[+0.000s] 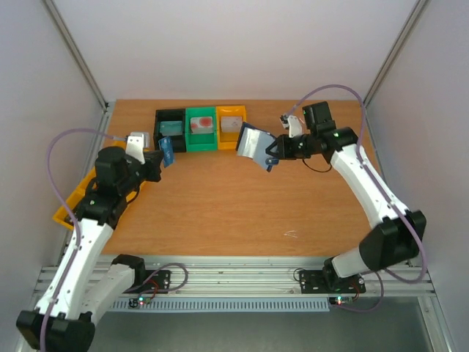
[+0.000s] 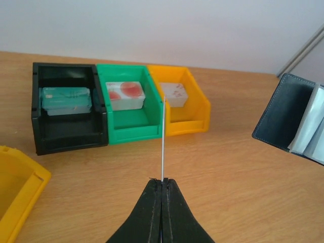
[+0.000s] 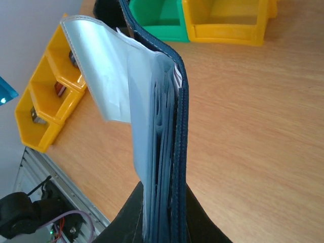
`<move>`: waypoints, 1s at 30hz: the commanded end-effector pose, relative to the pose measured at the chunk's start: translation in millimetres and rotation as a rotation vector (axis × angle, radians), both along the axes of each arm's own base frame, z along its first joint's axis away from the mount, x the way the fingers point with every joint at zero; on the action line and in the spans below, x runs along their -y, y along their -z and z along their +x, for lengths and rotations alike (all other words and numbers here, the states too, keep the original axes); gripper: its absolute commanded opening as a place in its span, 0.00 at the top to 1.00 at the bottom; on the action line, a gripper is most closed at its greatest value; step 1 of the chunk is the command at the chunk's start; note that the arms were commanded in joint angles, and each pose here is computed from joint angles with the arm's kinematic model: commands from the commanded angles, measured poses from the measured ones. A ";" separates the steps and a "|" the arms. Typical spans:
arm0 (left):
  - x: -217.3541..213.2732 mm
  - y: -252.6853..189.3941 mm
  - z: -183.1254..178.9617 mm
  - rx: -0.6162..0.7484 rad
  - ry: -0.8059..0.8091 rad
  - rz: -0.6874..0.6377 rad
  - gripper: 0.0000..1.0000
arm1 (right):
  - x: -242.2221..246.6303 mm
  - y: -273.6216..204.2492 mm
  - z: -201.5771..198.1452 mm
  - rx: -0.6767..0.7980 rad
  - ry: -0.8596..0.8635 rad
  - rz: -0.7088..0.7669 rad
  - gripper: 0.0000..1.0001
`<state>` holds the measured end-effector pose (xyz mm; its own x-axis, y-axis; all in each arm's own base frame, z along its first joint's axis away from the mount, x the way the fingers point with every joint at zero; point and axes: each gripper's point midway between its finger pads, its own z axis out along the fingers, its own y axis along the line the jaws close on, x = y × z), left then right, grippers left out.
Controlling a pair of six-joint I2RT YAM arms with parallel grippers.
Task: Take the credit cards out of the card holder
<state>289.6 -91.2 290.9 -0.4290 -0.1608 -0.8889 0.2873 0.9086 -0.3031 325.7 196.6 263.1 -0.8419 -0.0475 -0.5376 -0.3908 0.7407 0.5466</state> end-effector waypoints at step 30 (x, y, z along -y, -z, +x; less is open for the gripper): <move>-137.2 34.7 154.0 -0.259 -0.192 0.046 1.00 | 37.5 1.1 167.2 -0.182 0.176 0.207 0.99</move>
